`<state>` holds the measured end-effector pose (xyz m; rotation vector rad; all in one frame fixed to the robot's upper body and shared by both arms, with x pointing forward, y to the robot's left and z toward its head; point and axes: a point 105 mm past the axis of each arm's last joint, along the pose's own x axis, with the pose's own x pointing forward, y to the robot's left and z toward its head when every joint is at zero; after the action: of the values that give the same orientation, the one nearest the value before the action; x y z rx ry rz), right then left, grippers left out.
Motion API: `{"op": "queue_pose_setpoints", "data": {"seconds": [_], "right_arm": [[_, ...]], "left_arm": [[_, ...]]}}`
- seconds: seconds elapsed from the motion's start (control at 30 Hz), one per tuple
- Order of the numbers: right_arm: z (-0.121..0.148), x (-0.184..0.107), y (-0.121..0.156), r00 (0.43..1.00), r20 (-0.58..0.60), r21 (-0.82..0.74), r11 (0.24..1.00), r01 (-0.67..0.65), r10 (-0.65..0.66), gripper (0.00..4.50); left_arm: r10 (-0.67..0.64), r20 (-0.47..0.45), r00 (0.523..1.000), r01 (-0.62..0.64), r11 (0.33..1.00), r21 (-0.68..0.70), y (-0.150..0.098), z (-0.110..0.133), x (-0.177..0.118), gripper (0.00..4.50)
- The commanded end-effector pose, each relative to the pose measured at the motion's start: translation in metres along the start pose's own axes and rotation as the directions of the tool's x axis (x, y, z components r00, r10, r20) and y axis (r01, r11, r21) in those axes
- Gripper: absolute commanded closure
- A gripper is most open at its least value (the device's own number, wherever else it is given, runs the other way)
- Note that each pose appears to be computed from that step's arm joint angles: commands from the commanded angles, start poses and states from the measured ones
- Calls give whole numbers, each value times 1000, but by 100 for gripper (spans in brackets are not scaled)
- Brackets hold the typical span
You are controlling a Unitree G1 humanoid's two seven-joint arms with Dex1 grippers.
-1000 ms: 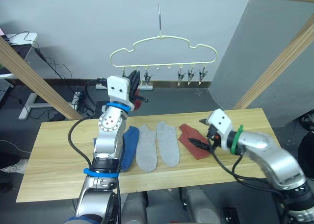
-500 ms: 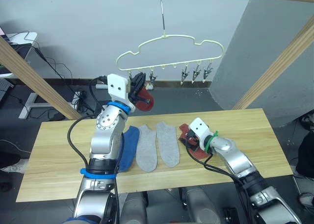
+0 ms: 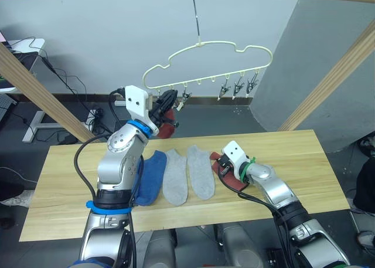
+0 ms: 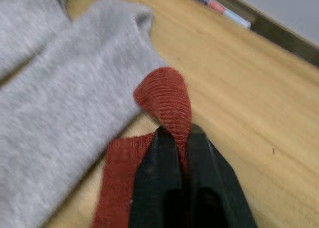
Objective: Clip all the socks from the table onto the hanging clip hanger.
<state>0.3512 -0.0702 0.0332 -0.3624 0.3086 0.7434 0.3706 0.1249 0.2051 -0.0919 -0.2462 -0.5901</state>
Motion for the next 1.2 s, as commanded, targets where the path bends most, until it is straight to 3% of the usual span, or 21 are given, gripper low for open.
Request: {"op": "queue_pose_setpoints", "data": {"seconds": [0.03,0.13,0.33,0.67,1.2], "right_arm": [[56,-3,5,985,169,-80,997,-23,36,445],[98,-3,12,956,283,-98,994,-43,69,445],[138,-2,26,896,433,-5,994,-105,97,445],[159,9,33,855,511,112,979,-172,92,445],[173,6,30,809,584,150,969,-194,71,445]], "left_arm": [[-59,73,996,59,998,8,-9,27,2,450],[-67,75,995,70,997,-38,-8,31,2,450],[-87,64,994,91,994,-65,-10,34,1,450],[-99,56,994,104,990,-91,-16,33,-1,450],[-102,32,994,105,987,-119,-17,28,-4,450]]}}
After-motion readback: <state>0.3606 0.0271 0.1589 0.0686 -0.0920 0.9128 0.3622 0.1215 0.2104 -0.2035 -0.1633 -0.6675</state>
